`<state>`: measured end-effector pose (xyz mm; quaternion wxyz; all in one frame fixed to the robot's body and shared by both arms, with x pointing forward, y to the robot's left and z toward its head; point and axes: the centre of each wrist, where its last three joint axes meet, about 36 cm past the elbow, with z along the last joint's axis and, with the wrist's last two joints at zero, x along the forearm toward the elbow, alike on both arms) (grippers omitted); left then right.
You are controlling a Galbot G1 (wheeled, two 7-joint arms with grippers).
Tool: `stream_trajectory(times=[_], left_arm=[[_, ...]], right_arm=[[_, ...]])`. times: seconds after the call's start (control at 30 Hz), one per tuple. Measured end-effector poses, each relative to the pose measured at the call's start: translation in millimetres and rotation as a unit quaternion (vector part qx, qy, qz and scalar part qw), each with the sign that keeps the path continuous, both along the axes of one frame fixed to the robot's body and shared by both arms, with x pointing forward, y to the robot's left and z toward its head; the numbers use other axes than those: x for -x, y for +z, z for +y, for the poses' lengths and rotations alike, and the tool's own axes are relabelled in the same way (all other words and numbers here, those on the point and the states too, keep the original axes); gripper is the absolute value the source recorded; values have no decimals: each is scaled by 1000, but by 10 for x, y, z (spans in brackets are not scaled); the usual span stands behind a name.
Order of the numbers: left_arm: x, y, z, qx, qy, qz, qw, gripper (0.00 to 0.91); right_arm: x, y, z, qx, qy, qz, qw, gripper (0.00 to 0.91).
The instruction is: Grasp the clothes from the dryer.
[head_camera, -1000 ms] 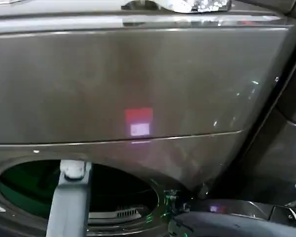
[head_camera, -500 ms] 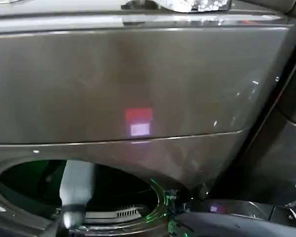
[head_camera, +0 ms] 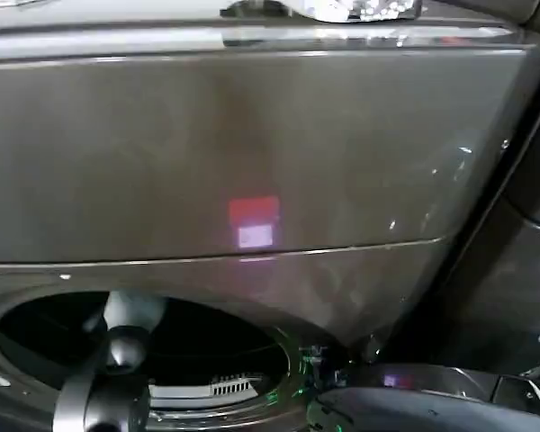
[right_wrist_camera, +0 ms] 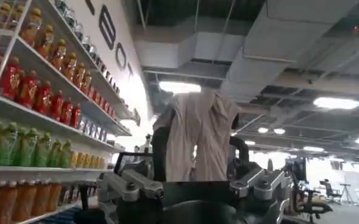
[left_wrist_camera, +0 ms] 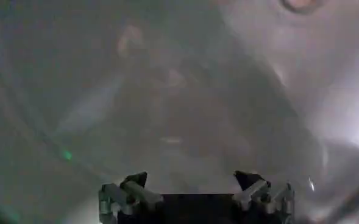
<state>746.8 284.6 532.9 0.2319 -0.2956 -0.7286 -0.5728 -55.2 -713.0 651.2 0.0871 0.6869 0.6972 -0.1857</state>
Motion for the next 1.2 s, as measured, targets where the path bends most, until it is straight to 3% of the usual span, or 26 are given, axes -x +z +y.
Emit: stream_trajectory(times=[0.27, 0.63, 0.9, 1.2], left_arm=[[-67, 53, 32, -68, -57, 92, 992, 907], [-129, 37, 64, -102, -73, 173, 977, 907], [-136, -66, 114, -113, -62, 193, 973, 907], [-170, -142, 99, -136, -32, 152, 979, 907]], right_arm=[[-29, -97, -6, -5, 3, 9, 1000, 907], [-79, -240, -28, -11, 6, 17, 1000, 907], [-112, -292, -32, -11, 10, 22, 1000, 907], [-138, -399, -23, -16, 11, 27, 999, 907]])
